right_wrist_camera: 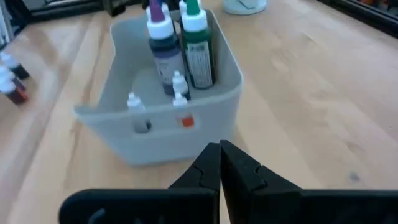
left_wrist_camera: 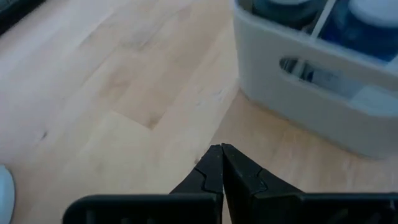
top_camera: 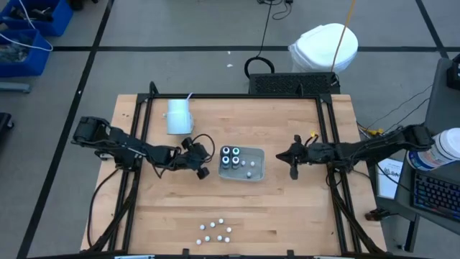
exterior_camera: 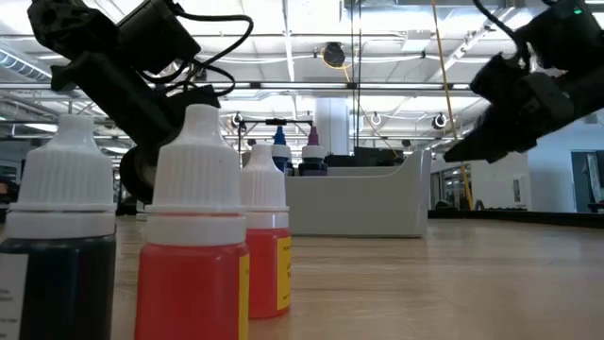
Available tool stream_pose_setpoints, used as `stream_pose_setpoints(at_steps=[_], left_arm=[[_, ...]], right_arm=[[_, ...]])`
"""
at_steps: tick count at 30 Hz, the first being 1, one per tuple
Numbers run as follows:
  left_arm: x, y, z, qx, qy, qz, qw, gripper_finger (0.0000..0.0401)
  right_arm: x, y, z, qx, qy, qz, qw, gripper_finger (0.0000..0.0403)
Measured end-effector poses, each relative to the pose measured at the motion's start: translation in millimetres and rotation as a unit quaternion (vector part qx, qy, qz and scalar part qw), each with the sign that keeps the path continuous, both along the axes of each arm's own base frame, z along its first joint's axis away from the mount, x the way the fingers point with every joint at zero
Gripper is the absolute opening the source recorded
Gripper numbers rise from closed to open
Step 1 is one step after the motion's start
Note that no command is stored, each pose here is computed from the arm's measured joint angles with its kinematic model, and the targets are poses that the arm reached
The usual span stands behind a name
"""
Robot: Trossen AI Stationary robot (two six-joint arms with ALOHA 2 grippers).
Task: Pick & Place food coloring
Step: Adjust the white container
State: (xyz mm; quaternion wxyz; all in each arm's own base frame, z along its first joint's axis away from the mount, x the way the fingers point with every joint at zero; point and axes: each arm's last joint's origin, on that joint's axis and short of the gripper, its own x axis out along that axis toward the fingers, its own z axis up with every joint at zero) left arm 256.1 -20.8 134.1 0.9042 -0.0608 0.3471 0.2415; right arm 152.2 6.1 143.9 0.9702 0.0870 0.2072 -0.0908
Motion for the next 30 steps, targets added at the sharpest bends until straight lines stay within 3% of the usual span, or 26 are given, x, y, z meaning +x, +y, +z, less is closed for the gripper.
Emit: stream_pose_setpoints(at_steps=[4,14,30], left_arm=[[-1.2,0.0,-1.2,-0.012,0.003,0.008,1.000,0.0003],[5.5,-2.9,-12.6,-0.023,0.009,-0.028,0.999,0.0003],[25.2,-15.9,-7.8,-0.045,-0.003,-0.100,0.994,0.0001]], right_arm=[[7.2,0.6,-5.4,0.002,0.043,-0.002,0.999,0.0000],[30.6,2.5,-4.6,-0.012,0.022,0.006,1.000,0.0000],[37.1,1.1,-8.2,-0.047,0.013,-0.006,0.999,0.0000]])
